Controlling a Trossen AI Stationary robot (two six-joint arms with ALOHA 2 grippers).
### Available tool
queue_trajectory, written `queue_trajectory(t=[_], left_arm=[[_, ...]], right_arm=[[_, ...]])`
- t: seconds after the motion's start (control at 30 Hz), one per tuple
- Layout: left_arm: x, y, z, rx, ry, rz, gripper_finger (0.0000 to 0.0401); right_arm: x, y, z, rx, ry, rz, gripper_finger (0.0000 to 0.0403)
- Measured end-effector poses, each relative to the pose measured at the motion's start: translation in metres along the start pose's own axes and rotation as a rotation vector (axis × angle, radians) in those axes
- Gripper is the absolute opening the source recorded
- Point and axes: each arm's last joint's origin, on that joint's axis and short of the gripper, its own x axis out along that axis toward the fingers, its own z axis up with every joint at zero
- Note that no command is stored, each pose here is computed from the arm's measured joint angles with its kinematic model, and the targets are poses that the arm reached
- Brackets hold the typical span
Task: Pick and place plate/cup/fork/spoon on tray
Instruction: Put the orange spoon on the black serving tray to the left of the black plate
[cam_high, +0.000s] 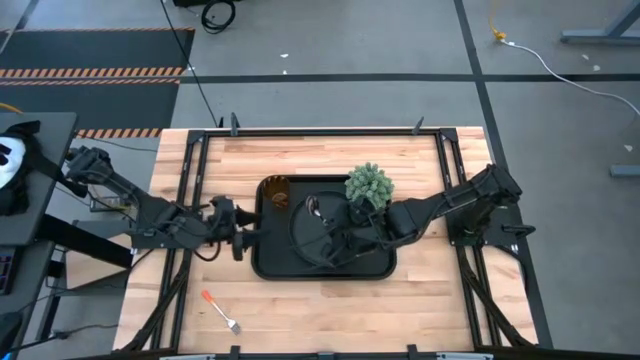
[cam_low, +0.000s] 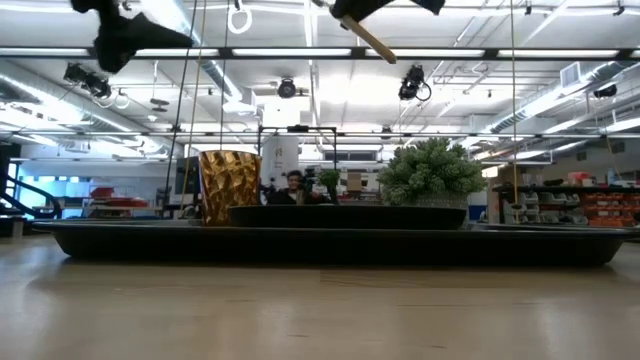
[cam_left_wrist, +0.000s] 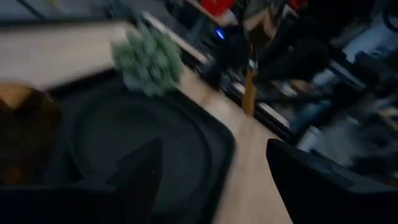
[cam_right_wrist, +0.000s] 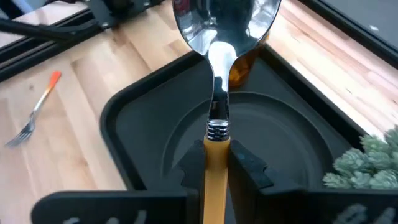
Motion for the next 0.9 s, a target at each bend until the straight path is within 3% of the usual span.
queue_trajectory(t=[0.17,0.47,0.67,0.8,0.9], left_arm=[[0.015,-0.017,0.006,0.121,-0.127,0.131,0.029],[0.062,-0.031,0.01,0.251,-0.168,0.307,0.029],[0.098,-0.046,0.018,0.181,-0.274,0.303,0.029],[0.119,-0.059,0.027,0.204,-0.323,0.226,0.029],[0.125,-0.058,0.028,0.222,-0.321,0.238,0.029]], right_arm=[[0.005,-0.008,0.003,0.046,0.021,-0.034,0.0048],[0.007,-0.01,0.009,0.131,-0.031,-0.053,0.0051],[0.007,-0.009,0.01,0.139,-0.052,-0.049,0.0052],[0.007,-0.009,0.011,0.117,-0.064,-0.06,0.0053],[0.004,-0.013,0.006,0.09,-0.041,-0.105,0.0053]])
